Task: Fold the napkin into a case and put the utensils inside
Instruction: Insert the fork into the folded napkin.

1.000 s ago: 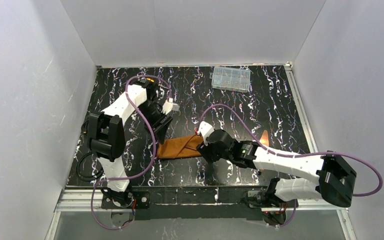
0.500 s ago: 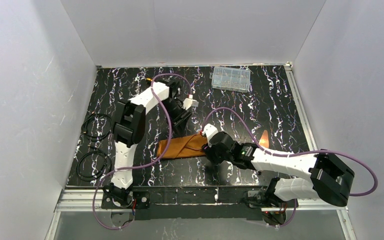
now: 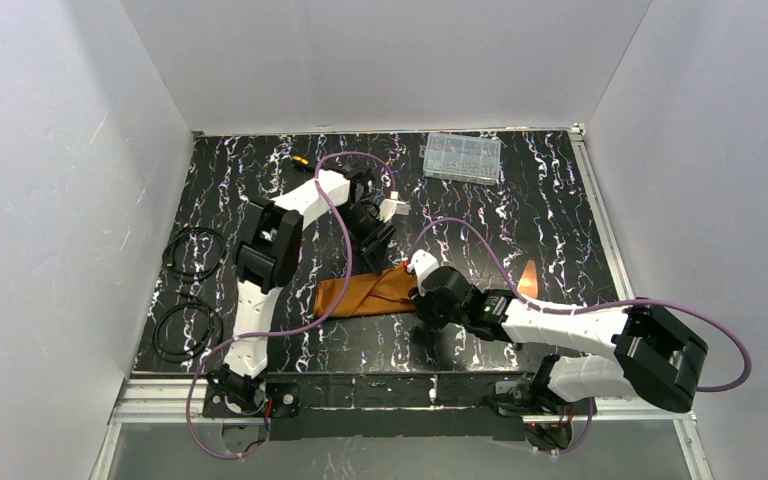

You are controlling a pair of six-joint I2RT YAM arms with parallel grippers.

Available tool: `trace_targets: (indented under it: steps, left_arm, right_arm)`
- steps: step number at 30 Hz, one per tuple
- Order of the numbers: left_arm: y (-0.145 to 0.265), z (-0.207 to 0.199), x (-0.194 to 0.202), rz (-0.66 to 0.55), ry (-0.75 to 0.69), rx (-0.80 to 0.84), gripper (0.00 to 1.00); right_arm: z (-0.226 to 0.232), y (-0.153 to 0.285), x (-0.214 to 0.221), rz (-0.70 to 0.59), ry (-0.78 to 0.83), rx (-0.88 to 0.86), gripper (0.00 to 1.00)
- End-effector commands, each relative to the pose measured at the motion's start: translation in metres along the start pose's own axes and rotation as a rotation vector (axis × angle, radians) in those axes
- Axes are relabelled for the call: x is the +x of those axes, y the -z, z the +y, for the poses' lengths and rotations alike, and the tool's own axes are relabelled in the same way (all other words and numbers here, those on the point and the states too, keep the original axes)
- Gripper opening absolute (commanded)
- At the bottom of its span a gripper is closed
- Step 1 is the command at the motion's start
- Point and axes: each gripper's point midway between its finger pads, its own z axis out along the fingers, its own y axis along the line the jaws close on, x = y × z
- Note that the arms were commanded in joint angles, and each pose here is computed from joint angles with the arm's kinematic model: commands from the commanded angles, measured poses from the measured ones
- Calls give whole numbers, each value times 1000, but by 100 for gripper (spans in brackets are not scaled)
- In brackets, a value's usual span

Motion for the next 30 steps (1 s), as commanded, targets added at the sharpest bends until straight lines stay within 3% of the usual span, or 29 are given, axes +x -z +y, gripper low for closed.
trace_targets:
  steps: [1, 6, 13, 19, 20, 23, 25, 30]
  left_arm:
    - [-12, -10, -9, -10, -10, 36, 42]
    - [-19, -8, -5, 11, -6, 33, 41]
    - [-21, -13, -3, 17, -15, 44, 39]
    - [-22, -15, 1, 22, -13, 54, 39]
    - [-22, -15, 1, 22, -12, 53, 39]
    - [-22, -14, 2, 24, -15, 50, 39]
    - [-22, -15, 4, 26, -16, 51, 38]
    - [-21, -14, 6, 30, -22, 41, 38]
  right_arm:
    - [3, -6, -7, -36, -21, -14, 38]
    - [0, -10, -9, -40, -21, -4, 34]
    - [-2, -10, -11, -46, -32, -1, 19]
    - [-3, -14, -11, -34, -29, 2, 16]
    - [-3, -15, -10, -31, -29, -2, 18]
    - [-2, -15, -10, -32, -35, -6, 44]
    - [-3, -13, -12, -42, -35, -5, 56]
    - [-6, -7, -19, -71, -35, 12, 55]
